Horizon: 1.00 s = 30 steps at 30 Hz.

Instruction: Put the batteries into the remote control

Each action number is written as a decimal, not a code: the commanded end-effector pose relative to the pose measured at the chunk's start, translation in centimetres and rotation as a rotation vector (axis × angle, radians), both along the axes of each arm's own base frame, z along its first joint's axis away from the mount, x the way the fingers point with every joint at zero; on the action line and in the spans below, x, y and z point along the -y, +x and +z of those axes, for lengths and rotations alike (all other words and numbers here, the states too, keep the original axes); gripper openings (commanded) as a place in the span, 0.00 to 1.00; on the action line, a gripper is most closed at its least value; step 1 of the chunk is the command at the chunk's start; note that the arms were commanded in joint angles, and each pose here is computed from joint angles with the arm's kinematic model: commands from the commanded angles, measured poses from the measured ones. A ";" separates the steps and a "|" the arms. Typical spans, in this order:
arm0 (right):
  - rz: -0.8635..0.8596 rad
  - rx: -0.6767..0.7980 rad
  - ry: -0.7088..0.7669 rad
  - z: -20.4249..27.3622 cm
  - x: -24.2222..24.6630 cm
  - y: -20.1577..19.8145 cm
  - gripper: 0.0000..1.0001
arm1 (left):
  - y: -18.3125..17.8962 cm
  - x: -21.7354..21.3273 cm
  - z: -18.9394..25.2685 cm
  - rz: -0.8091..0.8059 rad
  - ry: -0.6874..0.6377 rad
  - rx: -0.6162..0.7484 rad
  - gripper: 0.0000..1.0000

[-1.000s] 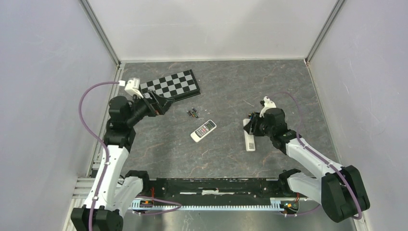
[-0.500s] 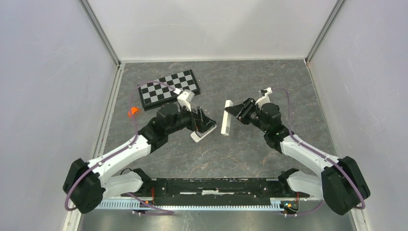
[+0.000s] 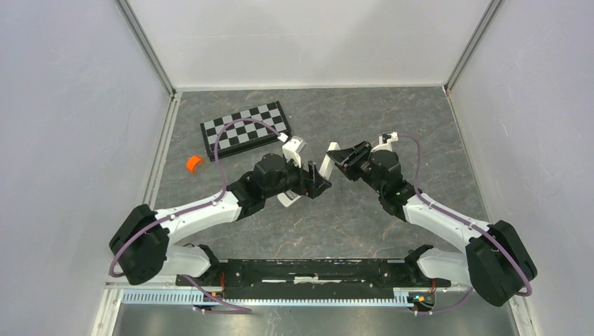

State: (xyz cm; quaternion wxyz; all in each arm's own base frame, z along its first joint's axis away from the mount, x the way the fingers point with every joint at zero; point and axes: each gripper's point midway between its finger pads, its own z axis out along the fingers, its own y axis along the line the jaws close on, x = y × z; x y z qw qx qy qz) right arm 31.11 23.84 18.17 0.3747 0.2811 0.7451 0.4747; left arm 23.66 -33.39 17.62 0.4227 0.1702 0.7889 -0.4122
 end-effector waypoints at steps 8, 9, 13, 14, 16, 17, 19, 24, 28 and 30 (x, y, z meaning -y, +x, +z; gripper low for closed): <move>-0.051 0.008 -0.012 0.6 -0.2 1.2 0.19 | 1.6 1.5 0.7 0.025 0.019 -0.018 0.17; -0.049 0.015 -0.016 0.6 -0.1 1.1 0.24 | 1.5 1.5 0.5 0.010 0.027 -0.020 0.08; 0.037 0.114 -0.153 1.2 0.2 1.1 0.88 | 0.6 1.6 0.6 -0.074 0.035 -0.031 0.02; 0.066 0.169 -0.216 1.6 0.5 1.1 0.95 | 0.3 1.5 0.7 -0.106 0.032 -0.039 0.02; 0.104 0.248 -0.330 1.8 1.8 1.0 0.98 | 0.0 0.8 1.3 -0.165 0.023 -0.058 0.02; 0.136 0.290 -0.368 1.8 2.4 0.8 0.98 | -0.2 0.4 1.5 -0.189 0.022 -0.067 0.02; 0.203 0.378 -0.425 2.1 3.8 0.3 0.98 | -0.6 -0.8 2.3 -0.234 0.020 -0.082 0.02; 0.451 0.677 -0.606 3.8 4.5 -2.3 0.98 | -2.7 -3.3 4.0 -0.338 0.083 -0.056 0.02; 0.686 0.807 -0.591 4.3 2.5 -5.0 0.98 | -5.5 -4.6 5.0 -0.457 0.117 -0.053 0.02; 0.776 0.857 -0.530 4.5 1.5 -6.4 0.98 | -6.9 -5.1 5.4 -0.518 0.121 -0.057 0.02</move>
